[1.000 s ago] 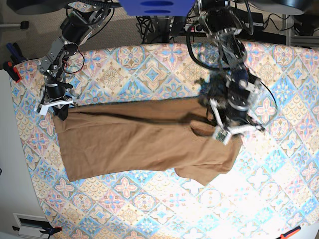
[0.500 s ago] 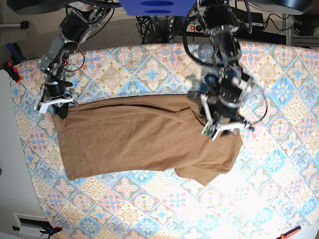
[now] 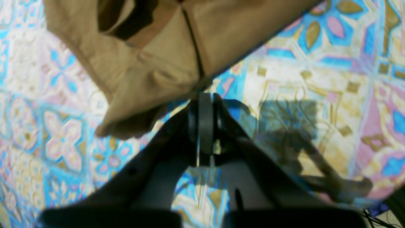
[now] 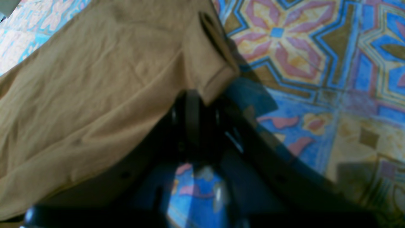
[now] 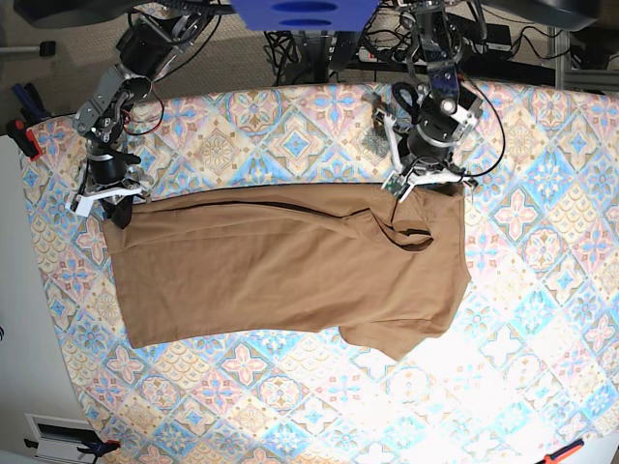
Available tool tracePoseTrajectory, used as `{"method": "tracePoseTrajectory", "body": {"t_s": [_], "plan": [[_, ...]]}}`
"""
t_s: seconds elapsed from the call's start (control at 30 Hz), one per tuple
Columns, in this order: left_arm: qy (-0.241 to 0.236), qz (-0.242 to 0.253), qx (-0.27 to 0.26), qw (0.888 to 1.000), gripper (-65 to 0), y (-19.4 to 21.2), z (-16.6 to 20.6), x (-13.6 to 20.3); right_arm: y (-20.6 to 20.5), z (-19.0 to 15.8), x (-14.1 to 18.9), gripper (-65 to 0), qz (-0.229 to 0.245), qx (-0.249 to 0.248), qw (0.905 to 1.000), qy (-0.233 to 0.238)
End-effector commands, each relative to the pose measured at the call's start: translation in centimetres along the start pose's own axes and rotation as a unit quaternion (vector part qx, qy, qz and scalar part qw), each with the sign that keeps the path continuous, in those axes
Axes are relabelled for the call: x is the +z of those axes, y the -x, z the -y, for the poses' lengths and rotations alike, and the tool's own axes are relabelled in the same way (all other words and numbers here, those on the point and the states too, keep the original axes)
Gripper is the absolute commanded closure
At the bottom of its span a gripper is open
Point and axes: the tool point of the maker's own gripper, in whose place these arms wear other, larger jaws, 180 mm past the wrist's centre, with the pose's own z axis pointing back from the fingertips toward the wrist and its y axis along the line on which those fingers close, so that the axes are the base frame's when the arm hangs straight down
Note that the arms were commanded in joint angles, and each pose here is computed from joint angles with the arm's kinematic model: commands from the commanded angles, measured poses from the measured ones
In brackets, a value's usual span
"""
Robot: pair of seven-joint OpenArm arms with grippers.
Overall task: Layout the t-shirt on the table in an organized manner, then fold the t-shirt properly
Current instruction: 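Pull the left gripper back toward the shirt edge, smoothing the fabric, then pull the shirt edge taut between both grippers, stretching it lengthwise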
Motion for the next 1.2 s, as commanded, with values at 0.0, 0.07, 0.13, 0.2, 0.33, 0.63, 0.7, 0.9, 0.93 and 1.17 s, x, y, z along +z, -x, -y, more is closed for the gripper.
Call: {"method": "tracePoseTrajectory", "body": {"t_s": [0.0,0.07,0.13,0.2,0.33,0.63,0.7,0.9,0.93,1.17], "plan": [[0.000,0.009,-0.003,1.000,0.0,-0.4,-0.2,-0.2,5.3,3.2,1.3,0.0,-0.122,0.029,0.9899,0.067],[0.006,0.007,-0.004,1.000,0.0,-0.4,-0.2,-0.8,5.3,3.2,1.3,0.0,-0.122,0.029,0.9899,0.067],[0.002,0.006,-0.004,1.000,0.0,-0.5,-0.5,-1.1,5.3,3.2,1.4,0.0,-0.123,0.029,0.9897,0.067],[0.016,-0.006,-0.005,1.000,0.0,0.1,0.1,-2.0,5.4,3.2,1.4,0.0,-0.123,0.029,0.9896,0.067],[0.026,-0.015,-0.006,1.000,0.0,0.6,0.1,-3.1,5.4,3.2,1.4,0.0,-0.123,0.029,0.9896,0.067],[-0.009,0.006,0.006,1.000,0.0,-1.5,-3.1,-3.3,5.3,3.2,1.3,0.0,-0.122,0.029,0.9899,0.067],[-0.021,0.010,0.013,1.000,0.0,-1.9,-4.3,-3.4,5.3,3.2,1.3,0.0,-0.122,0.029,0.9899,0.067],[-0.055,0.007,0.050,0.997,0.0,-1.6,-8.0,-3.8,5.3,3.2,1.3,0.0,-0.122,0.029,0.9899,0.067],[-0.060,0.006,0.058,0.997,0.0,-1.6,-8.6,-4.0,5.3,3.2,1.3,0.0,-0.122,0.029,0.9899,0.067],[-0.049,-0.048,0.122,0.990,0.0,2.6,-11.0,-7.0,5.4,3.2,1.4,0.0,-0.123,0.029,0.9896,0.067]]}}
